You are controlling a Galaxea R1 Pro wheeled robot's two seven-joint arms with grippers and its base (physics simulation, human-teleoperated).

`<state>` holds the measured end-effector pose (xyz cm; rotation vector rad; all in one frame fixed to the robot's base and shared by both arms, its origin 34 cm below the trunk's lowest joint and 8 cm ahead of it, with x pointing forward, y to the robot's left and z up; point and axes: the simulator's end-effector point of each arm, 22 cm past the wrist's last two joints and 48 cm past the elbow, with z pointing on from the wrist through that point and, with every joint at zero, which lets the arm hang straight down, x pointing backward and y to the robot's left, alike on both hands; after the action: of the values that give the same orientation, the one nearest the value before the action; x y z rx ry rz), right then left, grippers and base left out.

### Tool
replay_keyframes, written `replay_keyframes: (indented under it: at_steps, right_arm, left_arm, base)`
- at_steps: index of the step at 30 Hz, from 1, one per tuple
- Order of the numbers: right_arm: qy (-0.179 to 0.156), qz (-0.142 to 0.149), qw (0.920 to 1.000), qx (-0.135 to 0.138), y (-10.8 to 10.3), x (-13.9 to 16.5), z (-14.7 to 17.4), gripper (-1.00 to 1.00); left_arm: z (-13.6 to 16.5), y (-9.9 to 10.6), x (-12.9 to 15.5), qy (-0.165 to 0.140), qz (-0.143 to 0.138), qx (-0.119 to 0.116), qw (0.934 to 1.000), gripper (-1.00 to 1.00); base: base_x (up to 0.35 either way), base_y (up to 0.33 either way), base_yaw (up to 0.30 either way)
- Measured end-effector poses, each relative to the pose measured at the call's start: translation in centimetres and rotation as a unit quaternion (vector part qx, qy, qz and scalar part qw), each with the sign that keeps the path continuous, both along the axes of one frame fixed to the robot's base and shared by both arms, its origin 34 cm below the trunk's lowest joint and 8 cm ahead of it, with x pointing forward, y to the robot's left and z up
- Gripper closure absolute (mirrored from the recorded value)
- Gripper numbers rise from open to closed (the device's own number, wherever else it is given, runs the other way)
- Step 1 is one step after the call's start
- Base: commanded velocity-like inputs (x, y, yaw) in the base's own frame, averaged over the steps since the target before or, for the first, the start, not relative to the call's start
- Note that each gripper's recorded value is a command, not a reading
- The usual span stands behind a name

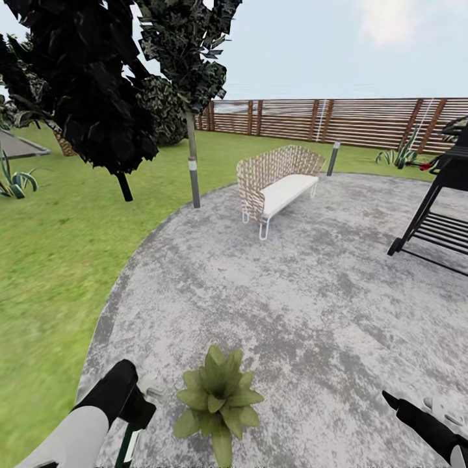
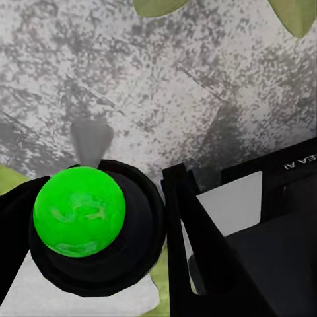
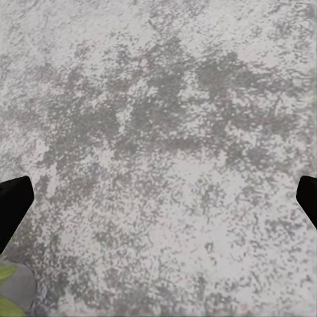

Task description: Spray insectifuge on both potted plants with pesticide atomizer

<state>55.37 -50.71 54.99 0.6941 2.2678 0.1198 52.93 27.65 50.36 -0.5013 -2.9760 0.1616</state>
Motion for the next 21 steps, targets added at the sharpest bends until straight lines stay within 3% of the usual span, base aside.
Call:
replay_keyframes:
  at_steps: [8,21]
  right_arm:
    - [0.006,0.002,1.0000,0.001,0.1,-0.2,-0.5,-1.00]
    - [0.017,0.001,0.9999,0.000,0.1,-0.7,-1.4,-1.00]
  left_arm:
    - [-2.1,-1.5,-2.9,0.027,-0.027,-0.025,0.9989,1.00]
    - [-3.0,-2.0,-3.6,0.036,-0.033,-0.033,0.9983,1.00]
  base:
    - [0.000,0.000,0.000]
    - [0.027,0.005,0.000]
